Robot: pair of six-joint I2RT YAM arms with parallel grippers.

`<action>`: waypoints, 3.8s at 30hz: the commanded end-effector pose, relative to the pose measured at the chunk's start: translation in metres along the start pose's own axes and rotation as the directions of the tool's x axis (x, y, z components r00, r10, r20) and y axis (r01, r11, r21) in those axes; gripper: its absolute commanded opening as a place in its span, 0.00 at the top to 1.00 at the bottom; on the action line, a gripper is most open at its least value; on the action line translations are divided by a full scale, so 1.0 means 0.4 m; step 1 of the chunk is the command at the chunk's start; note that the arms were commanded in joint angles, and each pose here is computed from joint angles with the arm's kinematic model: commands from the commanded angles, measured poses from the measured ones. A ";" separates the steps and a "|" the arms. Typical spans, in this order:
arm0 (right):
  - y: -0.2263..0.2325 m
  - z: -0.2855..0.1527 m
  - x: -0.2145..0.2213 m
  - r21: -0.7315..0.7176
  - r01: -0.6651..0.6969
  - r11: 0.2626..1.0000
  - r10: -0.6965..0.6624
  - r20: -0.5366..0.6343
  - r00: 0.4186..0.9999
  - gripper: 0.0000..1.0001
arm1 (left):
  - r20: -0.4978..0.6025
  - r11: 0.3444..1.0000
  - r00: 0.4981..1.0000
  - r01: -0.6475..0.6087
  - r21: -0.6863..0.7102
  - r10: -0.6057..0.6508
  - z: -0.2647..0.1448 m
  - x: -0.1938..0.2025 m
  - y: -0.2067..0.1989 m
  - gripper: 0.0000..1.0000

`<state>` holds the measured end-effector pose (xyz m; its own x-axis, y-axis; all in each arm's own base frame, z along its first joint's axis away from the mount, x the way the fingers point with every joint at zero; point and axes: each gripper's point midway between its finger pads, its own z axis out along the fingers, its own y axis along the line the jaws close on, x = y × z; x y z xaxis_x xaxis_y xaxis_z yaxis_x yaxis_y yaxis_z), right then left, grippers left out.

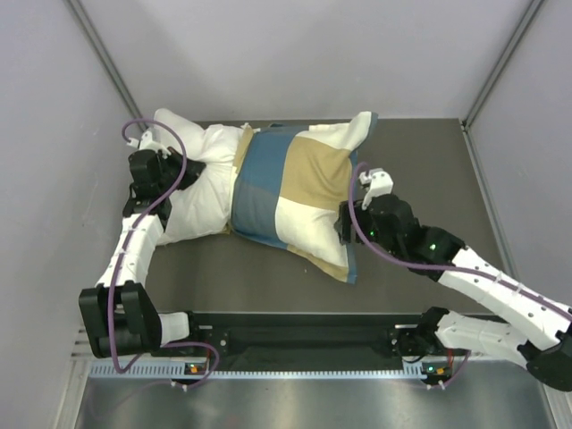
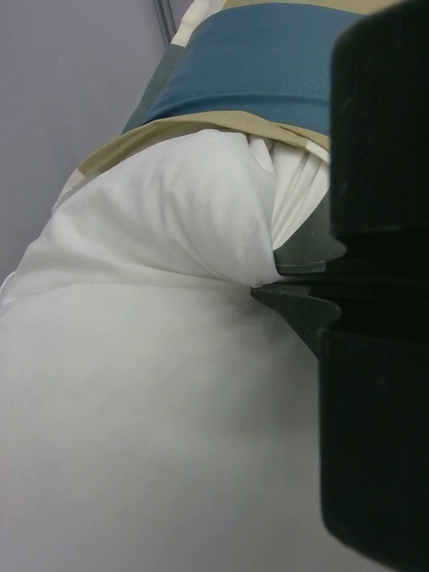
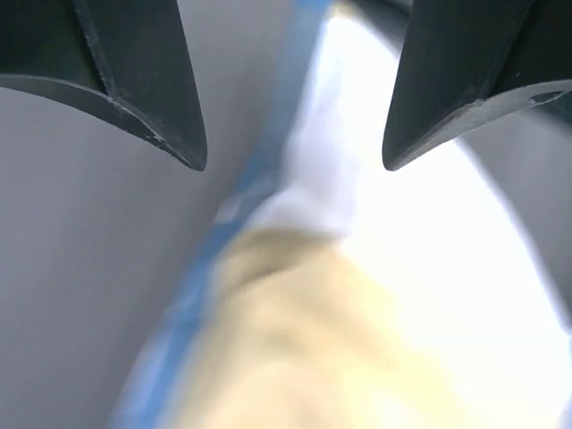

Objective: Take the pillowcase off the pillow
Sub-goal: Pull out the pillow

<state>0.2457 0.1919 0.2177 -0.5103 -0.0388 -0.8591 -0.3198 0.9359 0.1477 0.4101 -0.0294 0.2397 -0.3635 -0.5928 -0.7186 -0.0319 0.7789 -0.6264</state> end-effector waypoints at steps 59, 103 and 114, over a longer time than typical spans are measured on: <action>-0.756 -0.243 -0.153 0.776 -0.293 0.559 0.063 0.312 0.948 1.00 | 0.180 0.990 0.982 -0.036 -0.136 0.061 -0.060 -0.143 0.094 1.00; 0.025 0.034 -0.068 -0.201 -0.227 0.953 0.255 0.129 0.958 0.31 | -0.003 0.965 0.978 -0.207 0.162 0.210 0.009 0.010 -0.212 1.00; 0.357 0.186 0.066 -0.327 -0.138 0.935 0.159 0.038 0.987 0.25 | -0.018 0.934 0.936 -0.353 -0.045 0.353 -0.018 0.044 -0.169 1.00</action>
<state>0.2230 0.3146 0.1223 -0.6248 -0.0659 -0.7780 -0.4853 0.8133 0.3209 0.4007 -0.1033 0.2629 -0.3961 -0.3093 -0.8645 0.1076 0.9194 -0.3782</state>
